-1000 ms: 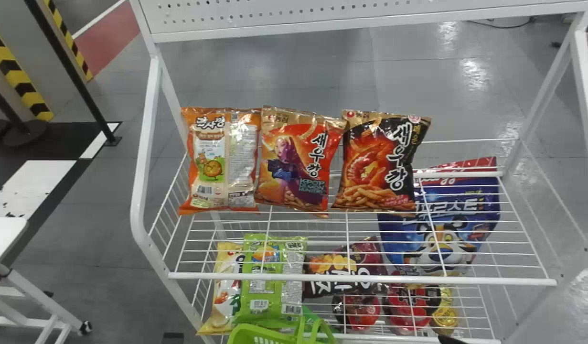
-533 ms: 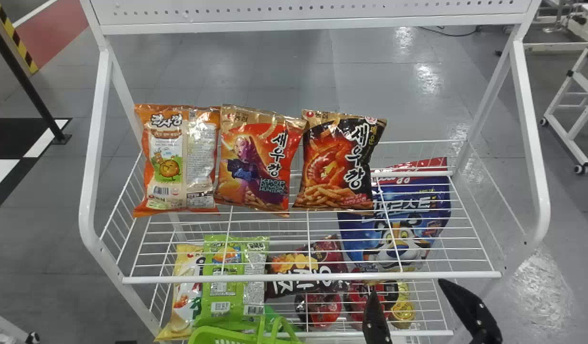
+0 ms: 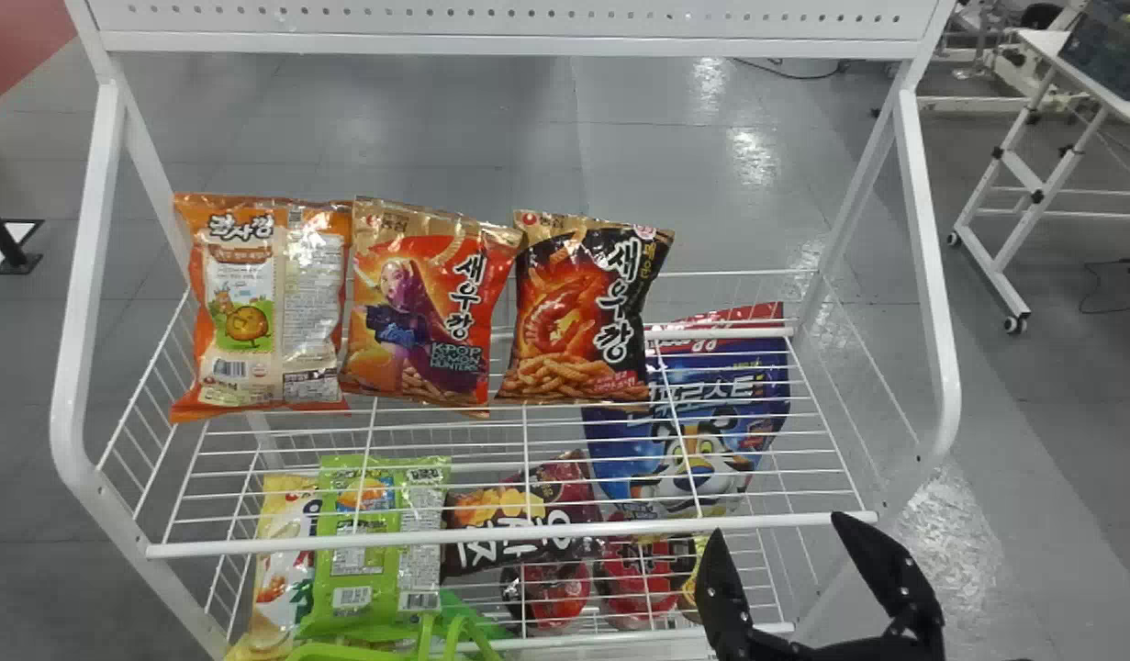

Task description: Hold basket handle with left hand then pick Jagalchi snack with right hand and place into basket

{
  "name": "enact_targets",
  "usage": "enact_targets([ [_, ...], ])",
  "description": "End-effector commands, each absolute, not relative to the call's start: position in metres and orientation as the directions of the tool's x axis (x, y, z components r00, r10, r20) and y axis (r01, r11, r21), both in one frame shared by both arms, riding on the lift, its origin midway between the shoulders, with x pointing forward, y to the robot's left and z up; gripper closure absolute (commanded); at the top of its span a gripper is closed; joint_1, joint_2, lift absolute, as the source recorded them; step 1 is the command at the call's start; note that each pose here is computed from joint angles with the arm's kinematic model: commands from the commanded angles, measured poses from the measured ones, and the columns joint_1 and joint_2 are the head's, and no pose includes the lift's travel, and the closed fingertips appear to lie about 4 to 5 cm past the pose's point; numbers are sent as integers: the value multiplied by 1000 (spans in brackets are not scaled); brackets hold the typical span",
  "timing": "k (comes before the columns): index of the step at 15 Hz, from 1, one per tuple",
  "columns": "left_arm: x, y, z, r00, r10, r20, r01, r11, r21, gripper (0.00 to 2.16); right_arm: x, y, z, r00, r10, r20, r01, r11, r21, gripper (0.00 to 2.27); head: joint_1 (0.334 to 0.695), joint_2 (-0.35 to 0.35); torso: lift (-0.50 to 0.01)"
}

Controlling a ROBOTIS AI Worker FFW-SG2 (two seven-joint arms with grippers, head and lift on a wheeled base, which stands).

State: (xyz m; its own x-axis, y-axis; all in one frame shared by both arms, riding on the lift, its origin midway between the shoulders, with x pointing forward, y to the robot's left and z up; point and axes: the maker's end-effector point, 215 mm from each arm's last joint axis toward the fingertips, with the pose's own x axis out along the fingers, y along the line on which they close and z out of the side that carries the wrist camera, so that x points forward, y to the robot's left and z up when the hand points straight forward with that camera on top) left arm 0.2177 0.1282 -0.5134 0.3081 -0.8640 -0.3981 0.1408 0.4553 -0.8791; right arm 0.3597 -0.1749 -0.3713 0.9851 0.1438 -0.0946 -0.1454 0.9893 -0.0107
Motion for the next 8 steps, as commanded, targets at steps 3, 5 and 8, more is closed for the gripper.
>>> enact_targets([
  [3, 218, 132, -513, 323, -860, -395, 135, 455, -880, 1713, 364, -190, -373, 990, 108, -93, -108, 994, 5, 36, 695, -110, -10],
  [5, 216, 133, -513, 326, -860, -394, 133, 454, -881, 1713, 364, -199, -374, 991, 94, -91, -93, 996, 13, 36, 695, -116, -10],
  [8, 217, 134, -512, 331, -859, -392, 136, 454, -881, 1713, 364, -201, -371, 992, 90, -86, -89, 996, 15, 36, 695, -133, -10],
])
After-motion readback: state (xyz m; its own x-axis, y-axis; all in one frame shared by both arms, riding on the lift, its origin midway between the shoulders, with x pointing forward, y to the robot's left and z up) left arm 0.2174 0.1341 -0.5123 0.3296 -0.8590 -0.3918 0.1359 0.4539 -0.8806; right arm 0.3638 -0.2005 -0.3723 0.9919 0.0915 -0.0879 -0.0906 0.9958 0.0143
